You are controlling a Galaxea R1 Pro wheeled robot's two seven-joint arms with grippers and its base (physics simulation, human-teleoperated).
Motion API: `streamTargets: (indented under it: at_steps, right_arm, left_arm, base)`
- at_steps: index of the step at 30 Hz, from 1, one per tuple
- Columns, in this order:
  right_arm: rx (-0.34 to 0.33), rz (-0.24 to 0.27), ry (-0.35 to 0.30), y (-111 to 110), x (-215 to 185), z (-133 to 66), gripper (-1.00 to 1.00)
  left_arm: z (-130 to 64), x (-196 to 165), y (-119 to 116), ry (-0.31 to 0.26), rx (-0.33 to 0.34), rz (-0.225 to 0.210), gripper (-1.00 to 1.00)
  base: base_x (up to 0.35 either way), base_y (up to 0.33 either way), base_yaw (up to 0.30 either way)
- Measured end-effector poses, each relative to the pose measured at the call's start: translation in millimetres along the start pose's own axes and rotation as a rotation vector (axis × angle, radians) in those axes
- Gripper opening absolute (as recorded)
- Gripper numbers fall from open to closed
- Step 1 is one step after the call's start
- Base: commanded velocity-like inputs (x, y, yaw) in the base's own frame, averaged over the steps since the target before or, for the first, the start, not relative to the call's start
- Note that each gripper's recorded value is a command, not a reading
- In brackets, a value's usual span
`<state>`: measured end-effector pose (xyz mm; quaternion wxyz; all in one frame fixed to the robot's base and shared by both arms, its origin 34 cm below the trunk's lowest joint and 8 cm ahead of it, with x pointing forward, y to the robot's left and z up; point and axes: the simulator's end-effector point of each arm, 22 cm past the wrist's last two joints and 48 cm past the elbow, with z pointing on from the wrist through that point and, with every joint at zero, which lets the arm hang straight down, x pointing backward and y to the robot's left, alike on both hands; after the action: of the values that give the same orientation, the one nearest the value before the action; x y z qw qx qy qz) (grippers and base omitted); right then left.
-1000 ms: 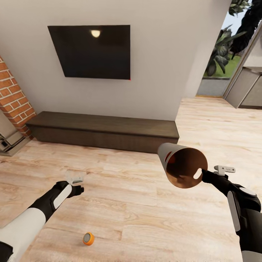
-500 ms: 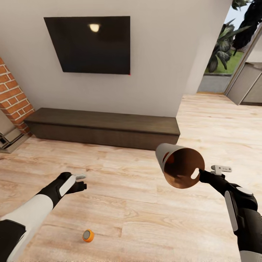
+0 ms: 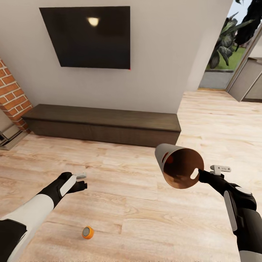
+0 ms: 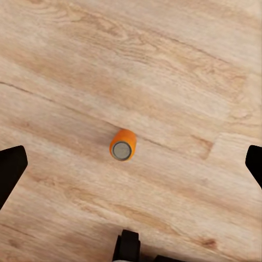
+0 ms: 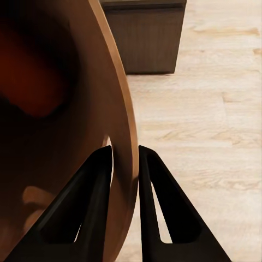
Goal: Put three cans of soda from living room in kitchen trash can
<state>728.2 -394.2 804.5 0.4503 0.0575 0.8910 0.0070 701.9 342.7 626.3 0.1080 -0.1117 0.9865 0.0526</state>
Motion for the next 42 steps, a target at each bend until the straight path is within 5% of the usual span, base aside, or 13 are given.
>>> streamTargets:
  at_steps: [13, 42]
  right_arm:
    - [0.005, -0.003, 0.017, -3.5, 23.5, 18.2, -1.00]
    - [0.010, -0.005, 0.058, -9.1, 83.6, 57.9, -1.00]
  left_arm:
    - [29.6, 0.9, -0.2, -0.033, -0.005, -0.010, 1.00]
    - [97.5, 28.4, -1.6, 0.001, -0.020, 0.001, 1.00]
  base:
    - [0.000, 0.000, 0.000]
    - [0.000, 0.000, 0.000]
